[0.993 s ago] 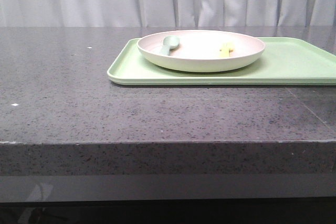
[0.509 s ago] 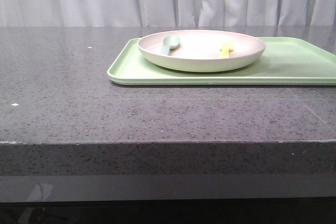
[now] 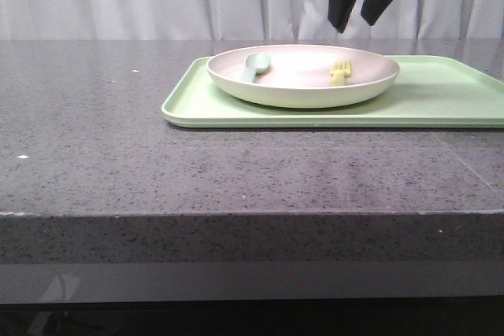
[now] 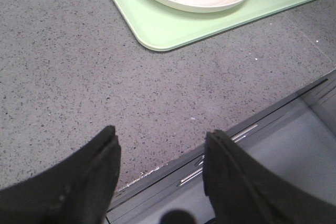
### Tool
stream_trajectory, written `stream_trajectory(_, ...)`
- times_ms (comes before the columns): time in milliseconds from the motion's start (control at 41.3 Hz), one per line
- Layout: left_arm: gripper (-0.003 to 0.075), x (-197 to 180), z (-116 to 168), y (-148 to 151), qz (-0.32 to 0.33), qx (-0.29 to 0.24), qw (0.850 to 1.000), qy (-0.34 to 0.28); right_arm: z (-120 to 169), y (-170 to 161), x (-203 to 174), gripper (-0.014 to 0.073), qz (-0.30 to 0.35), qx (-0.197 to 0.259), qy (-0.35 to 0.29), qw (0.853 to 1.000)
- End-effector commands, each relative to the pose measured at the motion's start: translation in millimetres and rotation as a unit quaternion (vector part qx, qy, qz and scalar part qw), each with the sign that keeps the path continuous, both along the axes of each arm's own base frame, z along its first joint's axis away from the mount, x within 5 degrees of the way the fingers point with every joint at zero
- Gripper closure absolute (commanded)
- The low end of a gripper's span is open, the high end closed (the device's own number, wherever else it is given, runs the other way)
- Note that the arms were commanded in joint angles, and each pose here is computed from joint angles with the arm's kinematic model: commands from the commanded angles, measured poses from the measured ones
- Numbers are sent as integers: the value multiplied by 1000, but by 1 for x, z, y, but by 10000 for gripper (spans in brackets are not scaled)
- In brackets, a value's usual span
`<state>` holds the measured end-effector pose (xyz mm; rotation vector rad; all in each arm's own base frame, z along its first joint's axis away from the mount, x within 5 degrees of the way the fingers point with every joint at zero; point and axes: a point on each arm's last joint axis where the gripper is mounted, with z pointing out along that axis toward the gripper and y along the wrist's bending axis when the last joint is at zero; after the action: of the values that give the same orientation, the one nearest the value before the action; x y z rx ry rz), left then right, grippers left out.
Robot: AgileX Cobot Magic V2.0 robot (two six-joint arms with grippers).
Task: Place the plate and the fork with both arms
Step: 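Lower the right gripper over the yellow fork on the plate, then close the right gripper on the fork handle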
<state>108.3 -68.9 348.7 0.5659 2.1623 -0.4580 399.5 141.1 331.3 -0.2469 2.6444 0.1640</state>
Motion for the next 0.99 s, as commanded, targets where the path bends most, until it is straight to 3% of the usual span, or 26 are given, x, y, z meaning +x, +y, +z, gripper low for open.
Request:
stream_trajectory(0, 353, 2, 13, -1, 6, -28, 999, -36, 28, -3, -1, 252, -13, 9, -31, 999)
stream_trajectory(218, 353, 2, 13, -1, 6, -28, 999, -36, 7, -1, 19, 252, -58, 11, 27, 998)
stream_trajectory(969, 353, 2, 13, -1, 6, -28, 999, -36, -31, 0, 43, 253, -91, 35, 75, 992)
